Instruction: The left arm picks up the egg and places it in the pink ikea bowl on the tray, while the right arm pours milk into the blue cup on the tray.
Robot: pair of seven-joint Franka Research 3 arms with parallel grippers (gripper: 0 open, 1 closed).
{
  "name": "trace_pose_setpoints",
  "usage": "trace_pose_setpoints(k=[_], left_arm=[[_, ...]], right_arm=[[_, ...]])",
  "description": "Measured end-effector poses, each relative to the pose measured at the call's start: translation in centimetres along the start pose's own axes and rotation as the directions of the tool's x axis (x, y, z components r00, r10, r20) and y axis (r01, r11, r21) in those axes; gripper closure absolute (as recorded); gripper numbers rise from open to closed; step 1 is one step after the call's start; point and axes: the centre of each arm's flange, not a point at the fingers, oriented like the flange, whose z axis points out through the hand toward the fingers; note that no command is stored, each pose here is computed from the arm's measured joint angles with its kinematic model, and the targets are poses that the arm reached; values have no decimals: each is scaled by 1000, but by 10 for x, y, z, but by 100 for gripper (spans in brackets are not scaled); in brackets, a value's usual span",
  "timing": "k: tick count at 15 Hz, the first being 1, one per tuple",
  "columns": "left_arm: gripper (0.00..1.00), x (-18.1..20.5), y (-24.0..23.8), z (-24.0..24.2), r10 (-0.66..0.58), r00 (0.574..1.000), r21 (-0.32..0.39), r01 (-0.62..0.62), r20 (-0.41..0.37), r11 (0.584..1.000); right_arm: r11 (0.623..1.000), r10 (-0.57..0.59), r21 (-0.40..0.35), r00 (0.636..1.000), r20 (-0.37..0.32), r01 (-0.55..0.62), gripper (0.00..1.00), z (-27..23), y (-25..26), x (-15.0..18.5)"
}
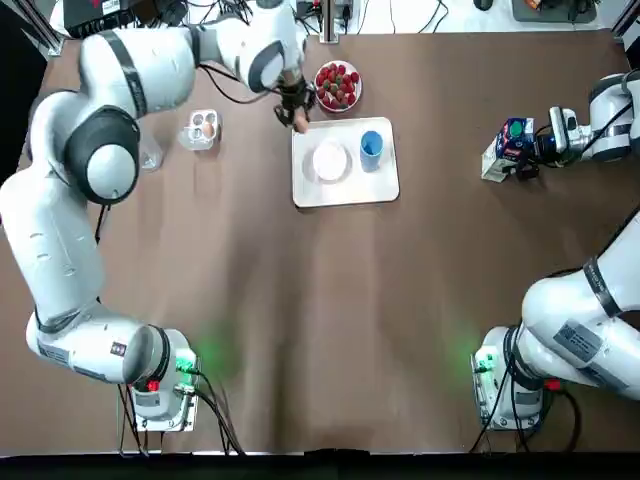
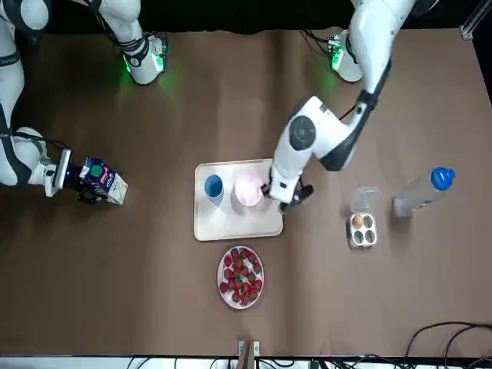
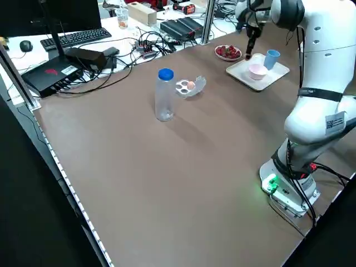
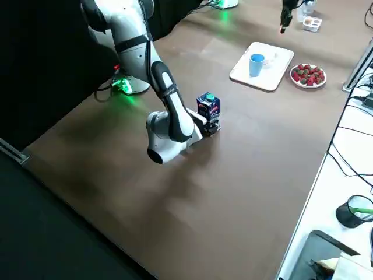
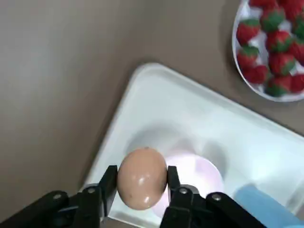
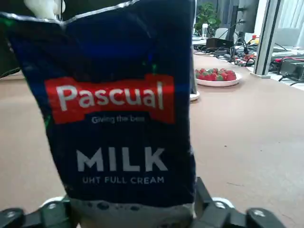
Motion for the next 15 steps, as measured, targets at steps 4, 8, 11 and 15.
trace_pose_setpoints(k=[4,8,11,15], left_arm=[[53,-51,27,34,-21,1000,-61,22,17,998],[53,-56,29,58,-49,999,-55,48,-1,997],[52,-52,28,60,-65,998,-65,65,-7,996],[22,-50,31,57,-70,998,-79,68,-11,995]], right_arm=[[999,39,1,999,-2,-39,14,0,0,0],[997,83,1,997,-4,-83,34,0,0,0],[996,89,1,996,-3,-89,35,0,1,1],[992,128,5,992,5,-128,39,1,8,7]])
